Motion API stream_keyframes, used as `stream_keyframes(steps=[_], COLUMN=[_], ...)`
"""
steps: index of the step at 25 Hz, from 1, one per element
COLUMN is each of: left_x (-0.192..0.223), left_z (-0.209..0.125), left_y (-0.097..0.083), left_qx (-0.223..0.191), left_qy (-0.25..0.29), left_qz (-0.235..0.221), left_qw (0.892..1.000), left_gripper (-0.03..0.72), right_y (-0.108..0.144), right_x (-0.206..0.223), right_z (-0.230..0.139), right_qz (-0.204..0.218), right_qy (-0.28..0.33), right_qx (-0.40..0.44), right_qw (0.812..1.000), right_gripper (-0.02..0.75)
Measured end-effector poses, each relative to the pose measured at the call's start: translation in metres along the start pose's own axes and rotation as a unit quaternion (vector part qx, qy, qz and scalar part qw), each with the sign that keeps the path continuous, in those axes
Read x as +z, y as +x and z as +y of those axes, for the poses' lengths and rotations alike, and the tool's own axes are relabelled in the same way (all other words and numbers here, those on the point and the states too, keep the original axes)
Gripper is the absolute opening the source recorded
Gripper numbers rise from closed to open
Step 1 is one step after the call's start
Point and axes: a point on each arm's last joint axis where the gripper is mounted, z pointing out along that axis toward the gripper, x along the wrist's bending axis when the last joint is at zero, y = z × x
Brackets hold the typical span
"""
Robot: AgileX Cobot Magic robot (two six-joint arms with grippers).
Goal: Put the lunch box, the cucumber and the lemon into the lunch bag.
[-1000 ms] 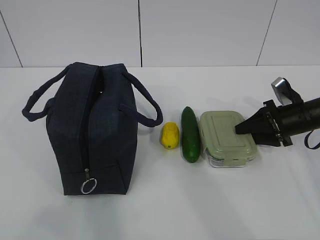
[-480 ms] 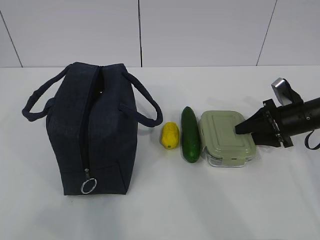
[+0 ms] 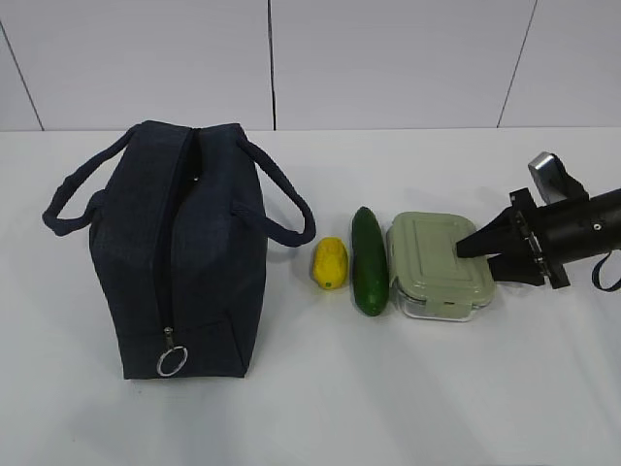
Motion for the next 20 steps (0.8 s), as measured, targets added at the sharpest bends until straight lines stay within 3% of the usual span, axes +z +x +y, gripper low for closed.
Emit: stream_keyframes(steps=[20], left_x=[0.000], left_z=[0.000], left_y=[0.000], left_qx=[0.000], left_qy=[0.000], left_qz=[0.000], left_qw=[1.000], left_gripper=[0.245], right_y=[0.016], right_x=[-0.014], right_z=[0.001], right_qz=[-0.035], right_qy=[-0.002], right_qx=[-0.022], right_qw=[0.999], right_gripper=[0.360])
